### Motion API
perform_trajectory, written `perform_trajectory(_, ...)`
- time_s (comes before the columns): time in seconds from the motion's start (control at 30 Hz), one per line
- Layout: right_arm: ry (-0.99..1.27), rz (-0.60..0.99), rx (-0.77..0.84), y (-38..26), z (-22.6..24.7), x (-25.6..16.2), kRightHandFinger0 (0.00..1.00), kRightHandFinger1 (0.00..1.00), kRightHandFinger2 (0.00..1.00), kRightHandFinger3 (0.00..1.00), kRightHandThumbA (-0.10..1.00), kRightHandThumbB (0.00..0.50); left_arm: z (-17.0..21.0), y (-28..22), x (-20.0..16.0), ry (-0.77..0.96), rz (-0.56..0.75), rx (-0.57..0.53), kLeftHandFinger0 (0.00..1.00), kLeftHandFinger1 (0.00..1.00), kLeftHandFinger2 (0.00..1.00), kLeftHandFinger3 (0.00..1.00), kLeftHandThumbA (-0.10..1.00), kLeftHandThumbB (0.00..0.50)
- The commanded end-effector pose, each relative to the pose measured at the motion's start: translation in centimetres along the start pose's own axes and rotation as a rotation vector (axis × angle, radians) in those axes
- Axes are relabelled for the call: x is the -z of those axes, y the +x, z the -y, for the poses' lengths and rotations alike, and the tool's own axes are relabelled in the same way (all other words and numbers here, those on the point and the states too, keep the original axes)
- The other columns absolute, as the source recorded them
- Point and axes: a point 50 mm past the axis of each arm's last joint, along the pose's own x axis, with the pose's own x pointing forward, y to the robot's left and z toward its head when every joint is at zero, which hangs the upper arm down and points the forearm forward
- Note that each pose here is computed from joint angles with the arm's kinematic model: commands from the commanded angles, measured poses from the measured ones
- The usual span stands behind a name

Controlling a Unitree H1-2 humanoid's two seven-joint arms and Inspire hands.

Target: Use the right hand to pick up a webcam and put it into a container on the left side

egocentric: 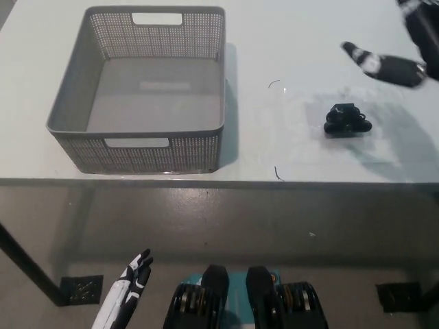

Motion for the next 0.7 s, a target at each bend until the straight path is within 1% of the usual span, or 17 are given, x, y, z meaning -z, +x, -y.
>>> perform_trajectory(0.0, -0.087, -0.088, -0.138, 5.4, 2.6, -0.6, 1.0, 1.0, 1.0, 1.0, 0.75, 0.5, -1.0, -0.5, -0.7, 0.044, 0.073, -0.036, 1.0, 1.0, 1.0, 1.0, 1.0, 0.083)
perform_trajectory(0.03, -0.088, -0.093, -0.155, 6.1, 2.4, -0.5, 1.0, 1.0, 1.0, 1.0, 0.75, 0.5, -1.0, -0.5, -0.7, 0.045, 0.073, -0.036, 1.0, 1.0, 1.0, 1.0, 1.0, 0.083)
perform_trajectory(0.1, -0.05, -0.123, -0.228, 7.7, 1.2, -0.6, 1.0, 1.0, 1.0, 1.0, 0.71, 0.5, -1.2, -0.9, -0.7, 0.047, 0.069, -0.041, 1.0, 1.0, 1.0, 1.0, 1.0, 0.09)
perform_trajectory(0.13, -0.055, -0.127, -0.242, 8.0, 0.9, -0.6, 1.0, 1.0, 1.0, 1.0, 0.71, 0.5, -1.3, -1.0, -0.7, 0.048, 0.069, -0.044, 1.0, 1.0, 1.0, 1.0, 1.0, 0.089)
perform_trajectory(0.17, -0.067, -0.131, -0.254, 8.2, 0.7, -0.7, 1.0, 1.0, 1.0, 1.0, 0.74, 0.5, -1.3, -1.1, -0.7, 0.049, 0.068, -0.044, 1.0, 1.0, 1.0, 1.0, 1.0, 0.088)
perform_trajectory(0.23, -0.104, -0.152, -0.329, 9.4, -0.5, -0.6, 1.0, 1.0, 1.0, 1.0, 0.76, 0.5, -1.5, -1.2, -0.7, 0.051, 0.065, -0.045, 1.0, 1.0, 1.0, 1.0, 1.0, 0.087)
perform_trajectory(0.27, -0.106, -0.158, -0.345, 9.5, -0.8, -0.6, 1.0, 1.0, 1.0, 1.0, 0.76, 0.5, -1.5, -1.2, -0.6, 0.051, 0.064, -0.044, 1.0, 1.0, 1.0, 1.0, 1.0, 0.094)
perform_trajectory(0.33, -0.097, -0.182, -0.399, 10.0, -1.8, -0.3, 1.0, 1.0, 1.0, 1.0, 0.75, 0.5, -1.7, -1.4, -0.5, 0.057, 0.064, -0.046, 1.0, 1.0, 1.0, 1.0, 1.0, 0.091)
perform_trajectory(0.4, -0.105, -0.191, -0.421, 10.2, -2.3, 0.1, 1.0, 1.0, 1.0, 1.0, 0.76, 0.5, -1.9, -1.4, -0.6, 0.06, 0.066, -0.046, 1.0, 1.0, 1.0, 1.0, 1.0, 0.089)
perform_trajectory(0.5, -0.126, -0.204, -0.453, 10.3, -2.9, 0.5, 1.0, 1.0, 1.0, 1.0, 0.8, 0.5, -2.0, -1.2, -0.7, 0.062, 0.063, -0.047, 1.0, 1.0, 1.0, 1.0, 1.0, 0.085)
perform_trajectory(0.67, -0.1, -0.236, -0.487, 10.0, -3.9, 1.1, 1.0, 1.0, 1.0, 1.0, 0.78, 0.5, -2.2, -1.3, -0.7, 0.071, 0.068, -0.048, 1.0, 1.0, 1.0, 1.0, 1.0, 0.087)
